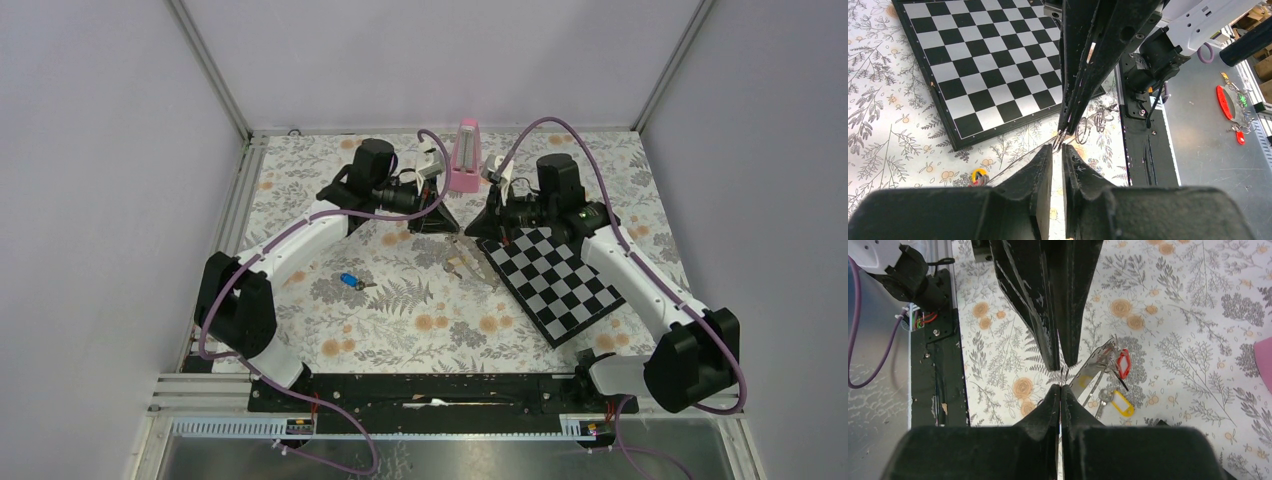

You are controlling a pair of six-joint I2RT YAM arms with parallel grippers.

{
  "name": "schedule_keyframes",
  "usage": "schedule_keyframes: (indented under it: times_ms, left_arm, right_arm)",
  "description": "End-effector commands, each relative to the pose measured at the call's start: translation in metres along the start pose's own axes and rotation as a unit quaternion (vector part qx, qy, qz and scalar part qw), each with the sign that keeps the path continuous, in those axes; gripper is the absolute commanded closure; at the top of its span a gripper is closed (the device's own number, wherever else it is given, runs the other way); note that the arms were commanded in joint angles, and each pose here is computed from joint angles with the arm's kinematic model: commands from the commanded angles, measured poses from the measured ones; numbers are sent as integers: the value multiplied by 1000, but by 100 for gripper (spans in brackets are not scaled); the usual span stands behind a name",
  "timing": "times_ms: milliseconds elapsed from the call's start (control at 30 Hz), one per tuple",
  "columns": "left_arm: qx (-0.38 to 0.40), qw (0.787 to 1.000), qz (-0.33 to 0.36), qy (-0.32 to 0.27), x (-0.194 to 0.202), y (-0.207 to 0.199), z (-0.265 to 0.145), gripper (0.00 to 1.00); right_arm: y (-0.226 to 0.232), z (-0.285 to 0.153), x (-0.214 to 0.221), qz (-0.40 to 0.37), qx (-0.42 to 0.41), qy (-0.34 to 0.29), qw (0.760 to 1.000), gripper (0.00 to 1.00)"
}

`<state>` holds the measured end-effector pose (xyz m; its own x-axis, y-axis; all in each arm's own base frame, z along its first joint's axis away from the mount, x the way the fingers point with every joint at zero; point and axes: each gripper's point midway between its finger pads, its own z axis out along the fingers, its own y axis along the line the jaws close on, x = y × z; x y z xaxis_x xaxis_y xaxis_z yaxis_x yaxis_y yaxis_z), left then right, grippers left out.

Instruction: Put the keys on the keyring

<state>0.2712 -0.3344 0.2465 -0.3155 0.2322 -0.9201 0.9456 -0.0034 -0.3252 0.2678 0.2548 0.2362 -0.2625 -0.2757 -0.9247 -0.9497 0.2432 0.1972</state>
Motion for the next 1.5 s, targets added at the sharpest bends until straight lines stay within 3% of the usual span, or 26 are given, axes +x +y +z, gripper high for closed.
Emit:
schedule_keyframes:
  times_ms: [0,333,467,567,733,1100,1467]
  left_arm:
    - [3,998,63,-24,-22,1,0,82]
    - [3,992,130,-7,-27,-3,-7,60]
    - [6,990,141,-7,-30,0,-6,43]
    - [15,990,140,-8,-31,1,-3,40]
    - [32,991,132,-11,-26,-5,5,41]
    - [64,990,127,0,-4,-19,20,57]
    - [71,989,129,8,4,-19,30,67]
  right_arm:
    - [5,-9,-18,-37,17,-5,999,100]
    - [6,-14,-14,-36,21,20,999,100]
    - [9,-16,-11,-35,19,33,999,100]
    - [9,-17,-8,-35,22,41,998,100]
    - [8,-16,-6,-33,23,44,998,100]
    - [11,-15,-5,-34,20,35,999,100]
    - [13,-15,-1,-31,18,32,999,100]
